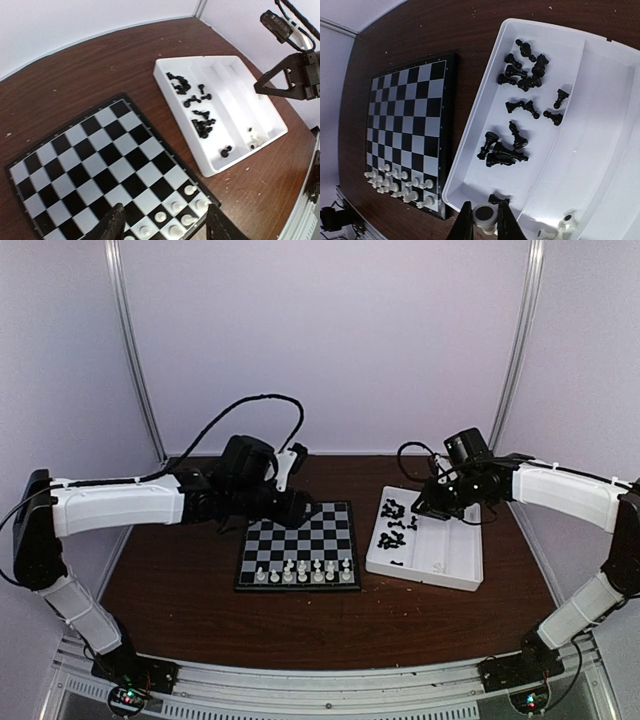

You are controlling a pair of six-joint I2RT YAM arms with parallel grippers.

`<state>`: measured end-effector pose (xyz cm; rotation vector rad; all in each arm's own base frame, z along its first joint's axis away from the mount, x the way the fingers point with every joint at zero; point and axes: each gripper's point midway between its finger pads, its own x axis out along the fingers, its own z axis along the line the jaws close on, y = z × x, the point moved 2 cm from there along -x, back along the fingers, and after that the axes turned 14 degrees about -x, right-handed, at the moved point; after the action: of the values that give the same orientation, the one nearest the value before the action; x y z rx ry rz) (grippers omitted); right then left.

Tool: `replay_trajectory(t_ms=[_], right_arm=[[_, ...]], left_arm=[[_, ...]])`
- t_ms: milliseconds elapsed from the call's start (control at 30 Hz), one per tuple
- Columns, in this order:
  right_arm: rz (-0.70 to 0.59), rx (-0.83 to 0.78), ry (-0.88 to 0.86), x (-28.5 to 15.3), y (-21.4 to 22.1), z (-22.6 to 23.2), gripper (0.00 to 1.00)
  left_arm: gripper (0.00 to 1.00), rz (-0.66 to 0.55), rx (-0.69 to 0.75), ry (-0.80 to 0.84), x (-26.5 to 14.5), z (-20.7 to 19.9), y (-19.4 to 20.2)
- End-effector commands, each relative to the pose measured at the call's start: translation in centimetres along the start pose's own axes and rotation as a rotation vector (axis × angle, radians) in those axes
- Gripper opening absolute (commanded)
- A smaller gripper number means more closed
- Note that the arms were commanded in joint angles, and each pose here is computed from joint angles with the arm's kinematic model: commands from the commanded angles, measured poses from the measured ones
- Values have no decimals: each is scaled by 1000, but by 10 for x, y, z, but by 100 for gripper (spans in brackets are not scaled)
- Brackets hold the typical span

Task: Set up the chess pieces on the board
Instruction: Pick up the chess piece from the storage box.

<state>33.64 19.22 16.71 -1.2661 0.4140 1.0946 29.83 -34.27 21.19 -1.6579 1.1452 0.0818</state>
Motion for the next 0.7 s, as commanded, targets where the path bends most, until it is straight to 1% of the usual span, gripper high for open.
replay_trajectory(t_ms=[0,67,200,333,467,667], right_arm=[[-89,195,-226,-10,-9,28,15],[-130,261,-289,-15,-11,34,15],[-201,373,-355,-25,-10,36,16],[-250,466,-396,-36,-9,36,16],[-316,533,-461,-46,-12,38,15],[-316,556,-490,-47,-8,39,15]], left_arm=[[57,-103,45,257,22,-66,-24],[58,-119,79,298,35,-83,-24],[58,-138,125,347,63,-109,-23],[58,-211,187,425,77,-134,-18],[58,-266,236,501,85,-150,-10],[58,-302,315,556,91,-162,-1]])
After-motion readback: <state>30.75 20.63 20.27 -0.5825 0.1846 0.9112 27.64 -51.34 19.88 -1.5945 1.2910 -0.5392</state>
